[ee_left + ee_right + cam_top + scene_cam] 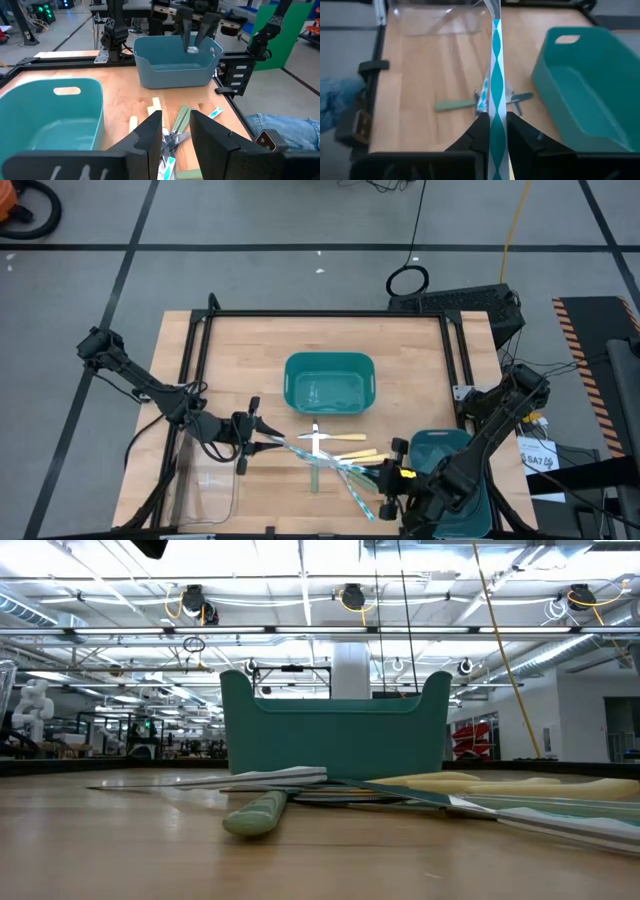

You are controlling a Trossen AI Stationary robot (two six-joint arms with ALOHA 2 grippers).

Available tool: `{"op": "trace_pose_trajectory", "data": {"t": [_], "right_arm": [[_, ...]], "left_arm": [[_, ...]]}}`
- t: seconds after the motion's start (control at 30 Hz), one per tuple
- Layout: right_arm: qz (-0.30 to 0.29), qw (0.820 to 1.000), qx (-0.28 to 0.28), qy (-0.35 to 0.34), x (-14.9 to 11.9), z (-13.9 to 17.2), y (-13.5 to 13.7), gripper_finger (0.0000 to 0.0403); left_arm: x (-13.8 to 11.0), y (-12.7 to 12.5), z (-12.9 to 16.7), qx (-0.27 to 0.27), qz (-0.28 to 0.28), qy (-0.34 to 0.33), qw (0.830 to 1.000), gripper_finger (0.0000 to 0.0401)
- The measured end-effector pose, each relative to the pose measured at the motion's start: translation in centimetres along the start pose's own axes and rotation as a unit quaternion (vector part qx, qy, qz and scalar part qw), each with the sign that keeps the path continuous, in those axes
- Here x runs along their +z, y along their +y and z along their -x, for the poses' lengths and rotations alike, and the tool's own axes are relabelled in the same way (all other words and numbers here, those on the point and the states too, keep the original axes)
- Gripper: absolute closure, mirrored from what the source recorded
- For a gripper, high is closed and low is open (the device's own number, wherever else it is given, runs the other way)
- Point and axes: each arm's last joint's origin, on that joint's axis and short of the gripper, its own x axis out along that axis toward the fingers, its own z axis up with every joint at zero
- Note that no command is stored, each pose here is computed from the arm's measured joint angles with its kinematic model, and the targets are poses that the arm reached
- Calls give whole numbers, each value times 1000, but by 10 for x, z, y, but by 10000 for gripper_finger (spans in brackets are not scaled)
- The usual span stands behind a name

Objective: Sort silverware by color (type)
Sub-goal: Put the top right blue knife into the green bin

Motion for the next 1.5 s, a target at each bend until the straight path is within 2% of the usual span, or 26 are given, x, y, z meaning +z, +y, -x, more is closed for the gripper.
{"op": "trace_pose_trajectory", "data": {"t": [0.3, 0.57, 0.73, 0.9, 1.13, 1.23, 1.5], "right_arm": [[19, 999, -38, 13, -6, -4, -6, 368], [45, 997, -65, 23, 2, -18, -18, 368], [85, 990, -105, 47, 16, -45, -42, 368], [103, 984, -108, 97, 30, -70, -73, 367], [128, 974, -91, 160, 40, -98, -111, 365], [144, 969, -63, 189, 43, -109, -129, 364], [145, 961, -24, 235, 49, -129, -173, 362]], "left_arm": [[1, 0, 0, -1, 0, -4, 1000, 293], [2, 0, 0, 1, -15, -9, 1000, 293], [3, 1, -1, 2, -25, -12, 1000, 293], [3, 1, -1, 2, -36, -12, 999, 293], [2, 1, -1, 3, -47, -10, 999, 293], [1, 2, -1, 3, -45, -4, 999, 293], [-4, 2, -1, 6, -26, 19, 999, 293]]}}
